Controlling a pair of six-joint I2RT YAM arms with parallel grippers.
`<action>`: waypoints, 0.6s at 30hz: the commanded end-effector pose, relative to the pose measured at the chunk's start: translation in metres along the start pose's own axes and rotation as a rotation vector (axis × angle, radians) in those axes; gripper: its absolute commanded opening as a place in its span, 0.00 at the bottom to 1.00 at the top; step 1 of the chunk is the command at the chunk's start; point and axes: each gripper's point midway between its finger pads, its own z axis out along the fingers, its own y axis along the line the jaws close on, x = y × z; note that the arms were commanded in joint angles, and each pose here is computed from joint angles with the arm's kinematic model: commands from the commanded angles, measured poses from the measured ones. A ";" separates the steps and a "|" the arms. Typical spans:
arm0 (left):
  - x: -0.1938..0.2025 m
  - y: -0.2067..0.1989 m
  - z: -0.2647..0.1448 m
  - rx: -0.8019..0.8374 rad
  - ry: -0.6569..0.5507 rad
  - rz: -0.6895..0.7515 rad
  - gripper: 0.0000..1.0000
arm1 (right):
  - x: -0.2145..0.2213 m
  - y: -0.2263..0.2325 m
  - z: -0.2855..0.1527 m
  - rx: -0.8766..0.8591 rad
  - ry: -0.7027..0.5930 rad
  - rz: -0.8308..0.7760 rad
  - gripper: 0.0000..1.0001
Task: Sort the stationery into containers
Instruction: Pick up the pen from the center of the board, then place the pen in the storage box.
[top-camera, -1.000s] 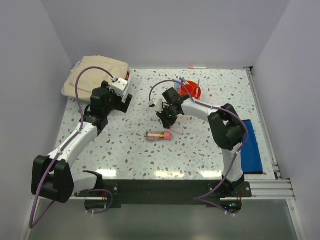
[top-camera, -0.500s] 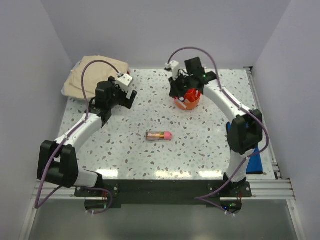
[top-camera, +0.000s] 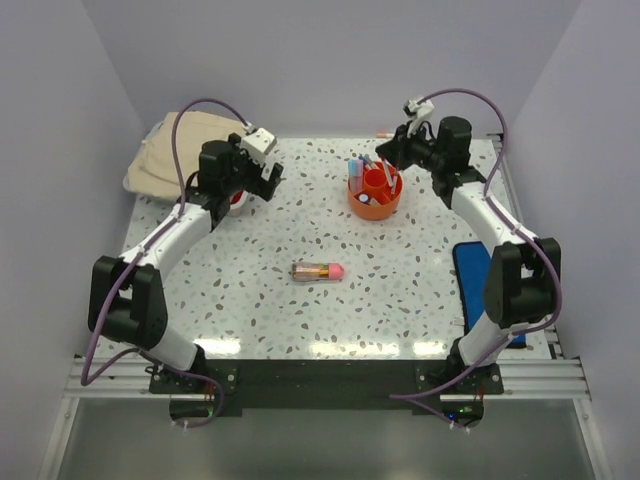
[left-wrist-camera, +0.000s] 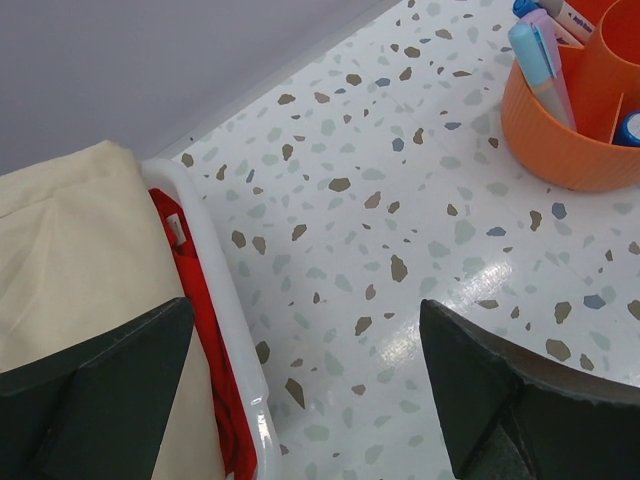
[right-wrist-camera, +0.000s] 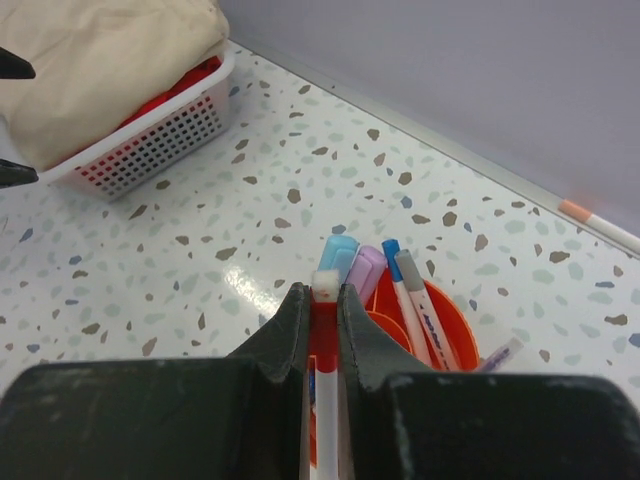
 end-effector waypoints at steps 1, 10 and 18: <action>-0.018 0.010 0.005 -0.028 -0.015 0.067 1.00 | -0.035 -0.005 0.003 0.023 -0.174 -0.085 0.00; -0.007 0.027 0.010 -0.102 0.043 0.113 1.00 | -0.023 -0.033 0.010 0.100 -0.208 -0.163 0.00; -0.006 0.032 0.023 -0.107 0.051 0.119 1.00 | 0.011 -0.052 0.019 0.130 -0.156 -0.155 0.00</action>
